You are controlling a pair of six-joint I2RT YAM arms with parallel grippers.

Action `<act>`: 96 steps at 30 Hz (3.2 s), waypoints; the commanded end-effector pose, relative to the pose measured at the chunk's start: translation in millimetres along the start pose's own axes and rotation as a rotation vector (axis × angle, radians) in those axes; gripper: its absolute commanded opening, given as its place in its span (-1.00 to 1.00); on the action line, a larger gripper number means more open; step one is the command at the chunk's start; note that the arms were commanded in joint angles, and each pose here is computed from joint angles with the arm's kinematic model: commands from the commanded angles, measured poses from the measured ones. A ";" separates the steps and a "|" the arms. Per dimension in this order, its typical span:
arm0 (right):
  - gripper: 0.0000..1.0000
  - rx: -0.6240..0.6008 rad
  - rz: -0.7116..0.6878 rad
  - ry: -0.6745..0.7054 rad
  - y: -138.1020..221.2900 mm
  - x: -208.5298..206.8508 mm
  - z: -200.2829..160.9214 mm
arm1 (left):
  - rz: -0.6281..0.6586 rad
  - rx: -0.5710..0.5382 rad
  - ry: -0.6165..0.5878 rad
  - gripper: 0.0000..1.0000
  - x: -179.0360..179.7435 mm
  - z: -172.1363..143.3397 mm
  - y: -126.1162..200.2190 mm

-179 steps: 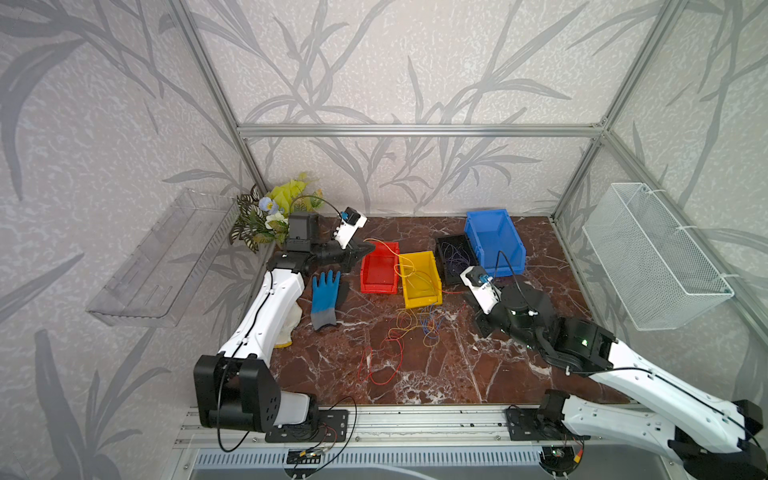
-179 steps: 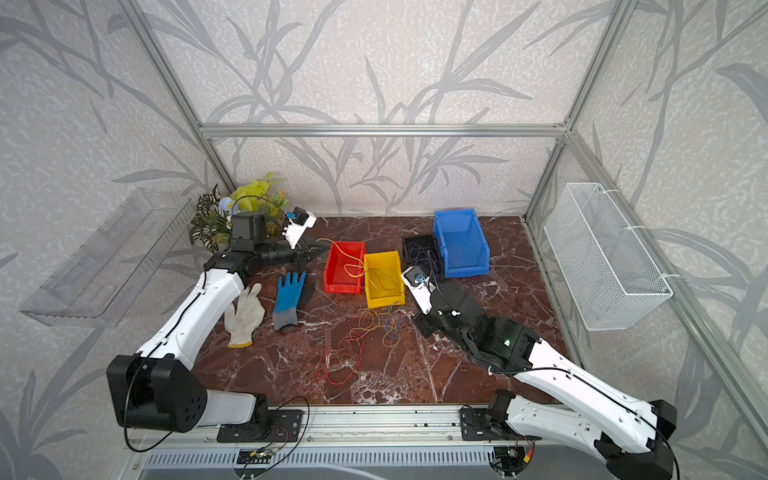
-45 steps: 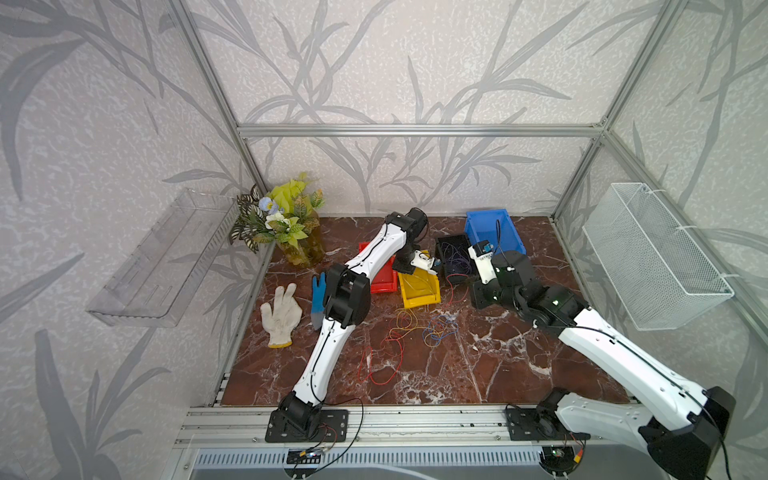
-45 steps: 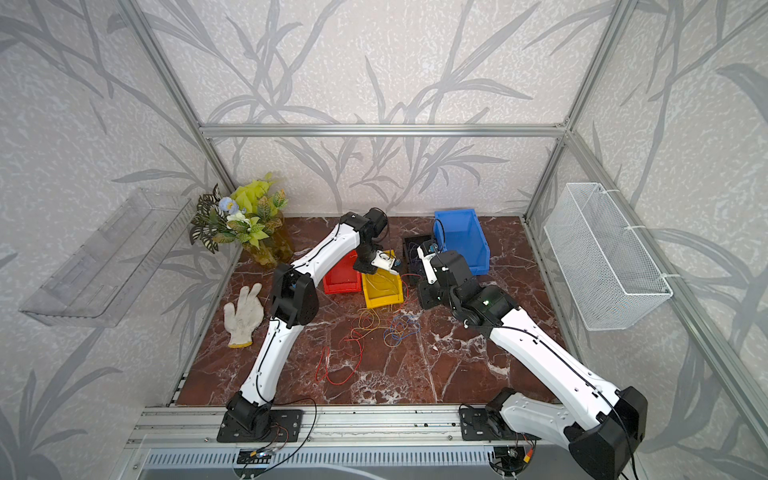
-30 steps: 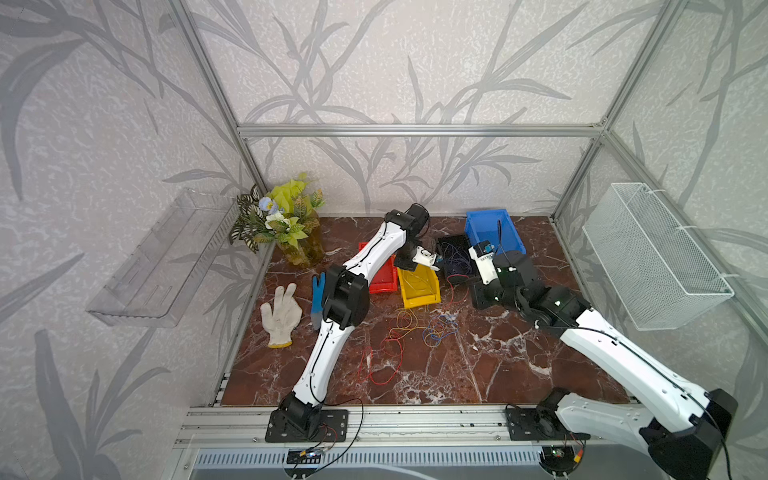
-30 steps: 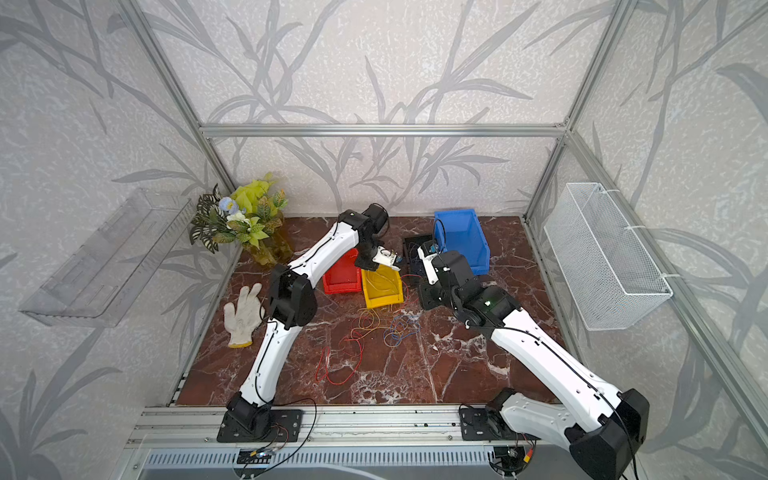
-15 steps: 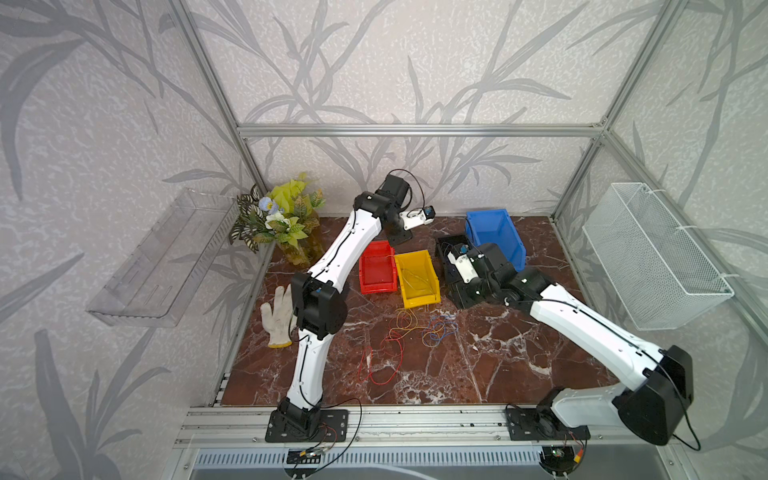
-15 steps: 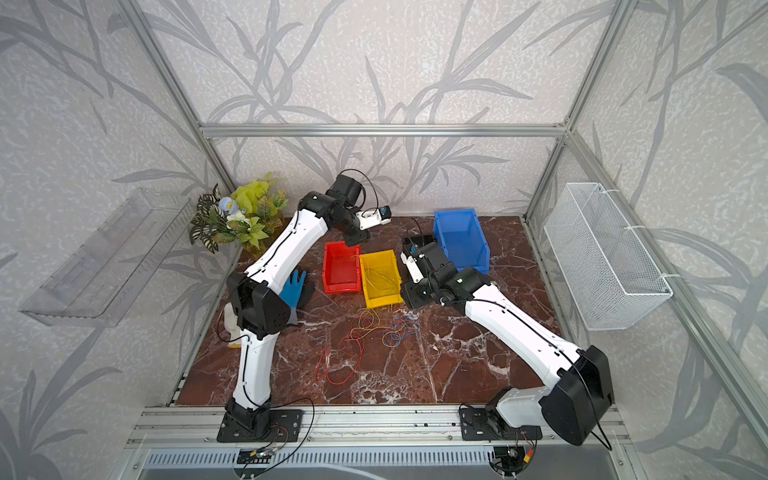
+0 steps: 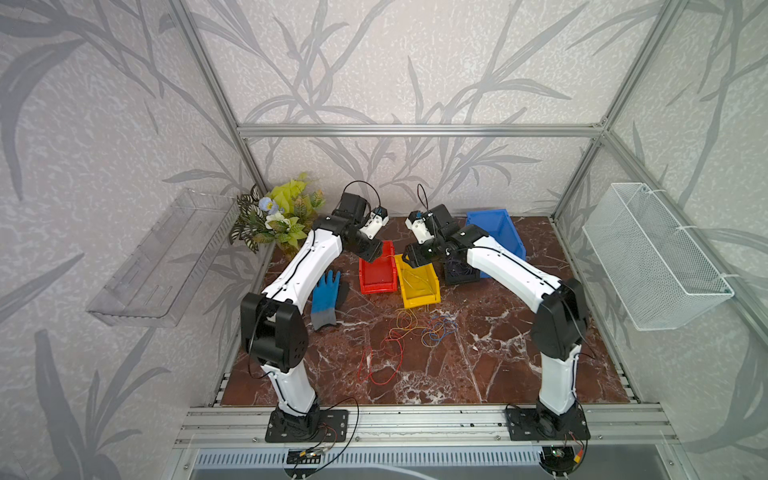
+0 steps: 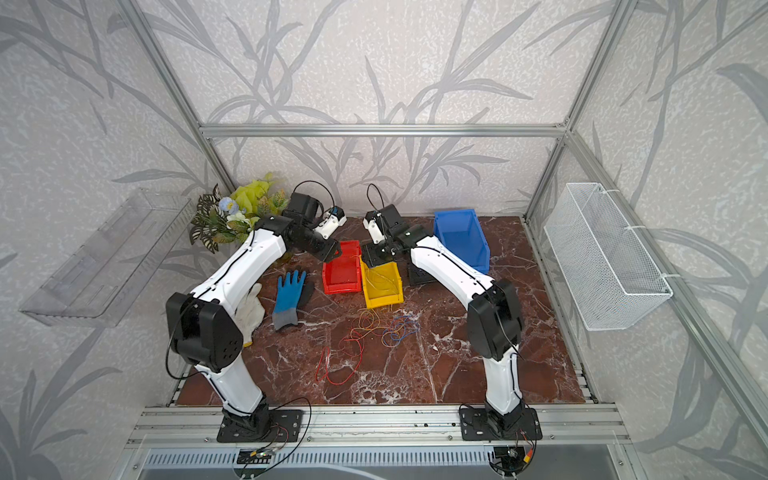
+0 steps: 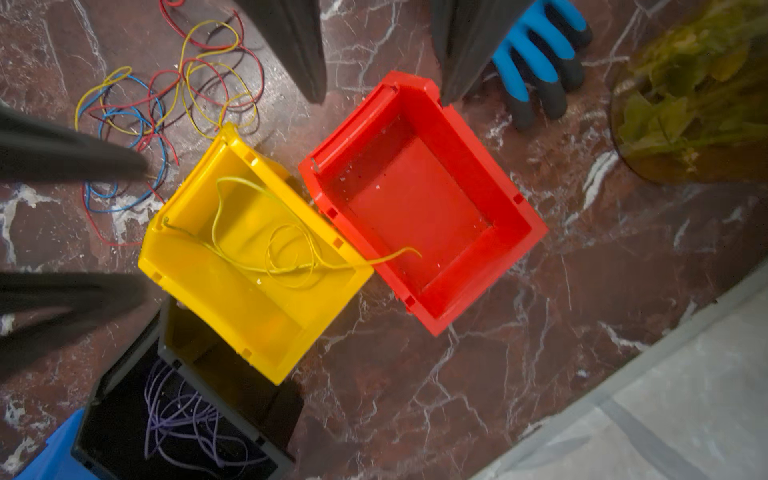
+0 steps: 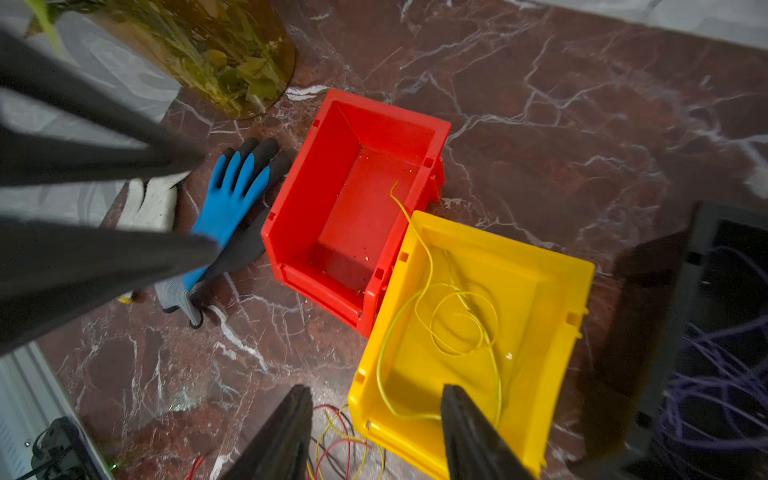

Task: Untangle and sort cables by color
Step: Adjust the cable in the bin.

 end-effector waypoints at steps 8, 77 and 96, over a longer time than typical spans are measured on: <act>-0.22 0.081 0.039 -0.096 -53.1 -23.6 8.0 | 0.015 -0.044 0.086 -0.04 -4.7 -38.3 -9.7; -0.33 -0.015 -0.184 -0.237 -36.9 -45.7 -31.9 | 0.044 -0.030 0.043 -0.04 -4.2 -60.8 -8.4; 0.10 0.109 -0.394 -0.382 65.0 -101.5 -153.8 | -0.208 -0.021 -0.131 -0.03 -46.0 -83.5 -12.2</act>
Point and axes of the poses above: each gripper's point midway between its finger pads, its own y axis back along the fingers, its own x axis along the line the jaws close on, z = x × y, the point moved 5 cm from there along y, back along the fingers, and after that the axes turned 12 degrees about -y, right-handed, at the moved point
